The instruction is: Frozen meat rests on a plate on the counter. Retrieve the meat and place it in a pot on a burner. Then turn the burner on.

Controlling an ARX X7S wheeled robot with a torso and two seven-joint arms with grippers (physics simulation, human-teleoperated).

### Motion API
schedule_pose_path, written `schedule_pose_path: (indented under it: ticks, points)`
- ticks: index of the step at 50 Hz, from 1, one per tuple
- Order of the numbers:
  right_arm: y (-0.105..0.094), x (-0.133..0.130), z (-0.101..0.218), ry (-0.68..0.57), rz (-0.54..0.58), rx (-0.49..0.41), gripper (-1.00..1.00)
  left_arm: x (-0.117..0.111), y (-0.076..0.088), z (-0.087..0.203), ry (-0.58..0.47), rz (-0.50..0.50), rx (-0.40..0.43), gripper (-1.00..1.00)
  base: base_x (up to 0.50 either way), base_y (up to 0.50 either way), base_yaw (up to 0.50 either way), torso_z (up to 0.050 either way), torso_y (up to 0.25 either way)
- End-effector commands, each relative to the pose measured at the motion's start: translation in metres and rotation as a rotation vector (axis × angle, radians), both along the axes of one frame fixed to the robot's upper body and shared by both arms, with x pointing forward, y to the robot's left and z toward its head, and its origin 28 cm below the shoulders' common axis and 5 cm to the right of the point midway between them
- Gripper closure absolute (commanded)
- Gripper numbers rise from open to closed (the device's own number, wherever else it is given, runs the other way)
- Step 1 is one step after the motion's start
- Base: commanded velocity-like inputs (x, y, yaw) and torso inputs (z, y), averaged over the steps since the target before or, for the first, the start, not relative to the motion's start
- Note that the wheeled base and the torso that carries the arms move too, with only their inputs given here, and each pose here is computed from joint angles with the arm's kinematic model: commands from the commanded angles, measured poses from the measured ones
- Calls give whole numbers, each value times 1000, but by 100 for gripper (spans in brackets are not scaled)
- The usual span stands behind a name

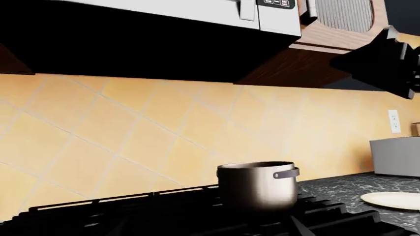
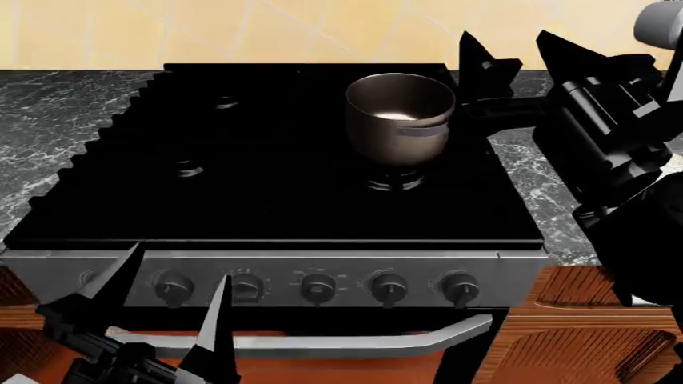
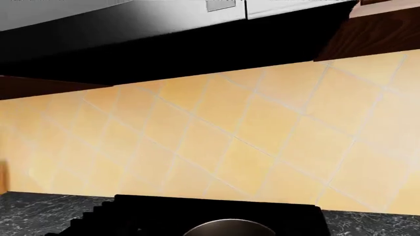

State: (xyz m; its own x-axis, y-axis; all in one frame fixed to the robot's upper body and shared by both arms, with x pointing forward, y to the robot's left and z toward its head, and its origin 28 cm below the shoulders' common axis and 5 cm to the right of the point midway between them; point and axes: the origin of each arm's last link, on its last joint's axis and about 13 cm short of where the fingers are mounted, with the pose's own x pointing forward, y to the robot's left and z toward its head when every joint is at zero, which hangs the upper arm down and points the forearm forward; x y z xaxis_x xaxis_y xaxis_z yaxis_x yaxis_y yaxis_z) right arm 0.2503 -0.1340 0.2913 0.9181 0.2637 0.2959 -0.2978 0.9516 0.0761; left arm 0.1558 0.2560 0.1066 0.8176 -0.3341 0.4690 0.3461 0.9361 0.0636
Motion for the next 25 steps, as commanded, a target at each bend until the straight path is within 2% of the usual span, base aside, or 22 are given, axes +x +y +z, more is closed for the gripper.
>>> schedule_pose_path:
  ticks: [1, 3, 13, 18, 25]
  points:
    - [-1, -4, 0, -4, -4, 14, -100, 0, 1, -2, 12, -8, 5, -100, 0, 363, 0, 0, 0]
    - [-1, -4, 0, -4, -5, 15, -100, 0, 1, -2, 13, -8, 5, -100, 0, 363, 0, 0, 0]
    - [2, -30, -15, -110, -127, 70, -100, 5, -1, -3, 30, -10, 10, -100, 0, 0, 0, 0, 0]
    - [1, -38, -35, -198, -272, 34, -100, 7, -1, -4, 32, 4, 0, -100, 0, 0, 0, 0, 0]
    - [0, -49, -50, -239, -356, 13, -100, 8, -2, -4, 31, 13, -9, -100, 0, 0, 0, 0, 0]
